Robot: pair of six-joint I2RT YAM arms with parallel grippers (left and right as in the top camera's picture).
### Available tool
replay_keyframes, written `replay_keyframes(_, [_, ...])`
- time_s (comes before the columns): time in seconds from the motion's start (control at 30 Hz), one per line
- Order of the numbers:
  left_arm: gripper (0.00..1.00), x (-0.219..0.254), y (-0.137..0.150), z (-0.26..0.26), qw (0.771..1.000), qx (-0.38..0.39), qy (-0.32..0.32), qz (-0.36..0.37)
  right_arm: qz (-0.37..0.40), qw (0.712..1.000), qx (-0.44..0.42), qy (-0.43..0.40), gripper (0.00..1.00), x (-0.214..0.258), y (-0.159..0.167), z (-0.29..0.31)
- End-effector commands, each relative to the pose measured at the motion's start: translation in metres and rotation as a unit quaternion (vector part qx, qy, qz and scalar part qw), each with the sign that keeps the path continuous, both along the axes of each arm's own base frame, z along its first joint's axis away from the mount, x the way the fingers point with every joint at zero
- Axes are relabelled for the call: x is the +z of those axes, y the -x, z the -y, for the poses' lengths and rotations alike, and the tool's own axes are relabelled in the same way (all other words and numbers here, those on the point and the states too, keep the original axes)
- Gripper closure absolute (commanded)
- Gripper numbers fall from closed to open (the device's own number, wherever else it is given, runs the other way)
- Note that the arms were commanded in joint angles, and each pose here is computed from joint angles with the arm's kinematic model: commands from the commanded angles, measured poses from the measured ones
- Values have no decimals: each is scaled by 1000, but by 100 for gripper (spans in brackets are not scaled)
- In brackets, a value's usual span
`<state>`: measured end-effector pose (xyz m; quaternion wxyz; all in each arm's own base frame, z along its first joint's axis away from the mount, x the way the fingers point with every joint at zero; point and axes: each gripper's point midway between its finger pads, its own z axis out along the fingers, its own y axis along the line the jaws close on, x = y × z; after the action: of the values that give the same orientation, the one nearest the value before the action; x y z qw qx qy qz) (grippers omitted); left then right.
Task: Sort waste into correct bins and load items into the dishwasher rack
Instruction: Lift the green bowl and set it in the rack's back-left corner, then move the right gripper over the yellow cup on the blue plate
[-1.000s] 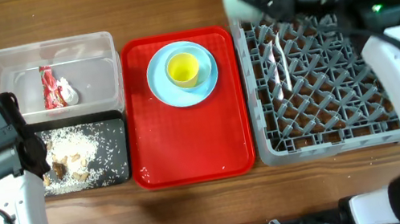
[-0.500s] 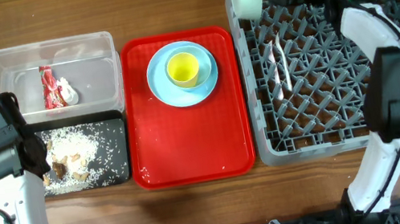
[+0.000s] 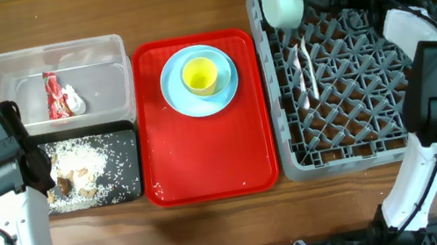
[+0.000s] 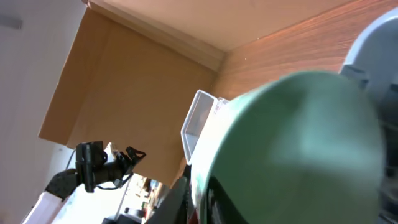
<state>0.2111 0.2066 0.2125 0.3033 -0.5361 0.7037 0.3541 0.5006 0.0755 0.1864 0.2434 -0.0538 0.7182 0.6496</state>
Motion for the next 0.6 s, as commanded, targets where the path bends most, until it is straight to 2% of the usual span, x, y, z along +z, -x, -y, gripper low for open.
replay_keyframes(0.0, [0,4,4,-4,1000,9,-12,-3,-10,1000,-4,-10,80,-2,2,21])
replay_keyframes(0.03, [0,4,4,-4,1000,9,-12,-3,-12,1000,-7,-11,72,-2,3,24])
replay_keyframes(0.1, [0,4,4,-4,1000,9,-12,-3,-12,1000,-11,-13,65,-2,3,32])
replay_keyframes(0.2, [0,4,4,-4,1000,9,-12,-3,-17,1000,-21,-16,60,-1,3,43])
replay_keyframes(0.57, [0,4,4,-4,1000,9,-12,-3,-50,997,-47,-22,60,3,-1,56])
